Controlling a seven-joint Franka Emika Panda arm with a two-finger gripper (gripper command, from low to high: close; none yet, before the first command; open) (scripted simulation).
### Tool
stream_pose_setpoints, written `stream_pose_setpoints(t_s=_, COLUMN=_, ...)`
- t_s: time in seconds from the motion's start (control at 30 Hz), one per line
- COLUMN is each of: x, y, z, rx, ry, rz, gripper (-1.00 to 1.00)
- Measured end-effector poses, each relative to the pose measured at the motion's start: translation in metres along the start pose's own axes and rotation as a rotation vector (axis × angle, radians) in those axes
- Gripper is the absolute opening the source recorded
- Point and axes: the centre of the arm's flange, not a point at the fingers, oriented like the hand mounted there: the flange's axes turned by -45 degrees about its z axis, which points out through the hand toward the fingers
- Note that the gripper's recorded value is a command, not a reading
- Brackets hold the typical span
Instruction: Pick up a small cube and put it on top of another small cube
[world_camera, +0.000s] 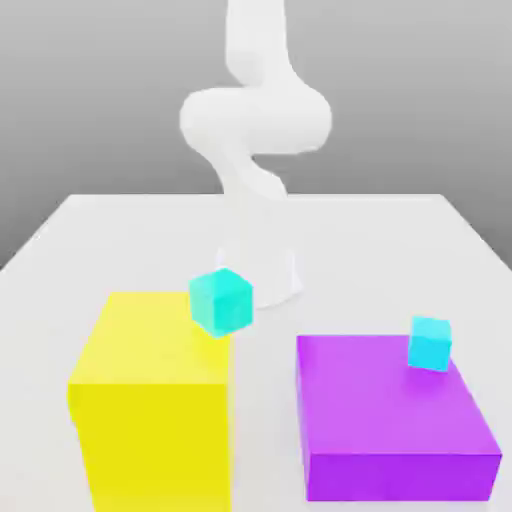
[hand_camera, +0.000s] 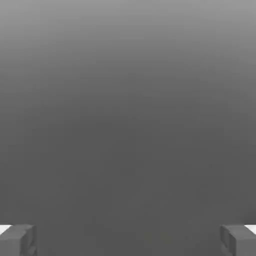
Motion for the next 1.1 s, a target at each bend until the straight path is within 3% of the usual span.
stream_pose_setpoints(t_s=0.33, x=-0.085, y=0.125, z=0.207, rx=-0.257, ry=-0.271, rz=0.623, gripper=0.00)
stream_pose_setpoints(t_s=0.7, x=-0.290, y=0.245, z=0.321, rx=-0.556, ry=-0.504, rz=1.342, gripper=0.00)
stream_pose_setpoints(t_s=0.9, x=-0.343, y=0.249, z=0.367, rx=-0.581, ry=-0.527, rz=1.397, gripper=0.00)
stream_pose_setpoints(t_s=0.93, x=-0.350, y=0.249, z=0.374, rx=-0.581, ry=-0.528, rz=1.396, gripper=-1.00)
stream_pose_setpoints(t_s=1.1, x=-0.350, y=0.250, z=0.374, rx=-0.581, ry=-0.525, rz=1.396, gripper=-1.00)
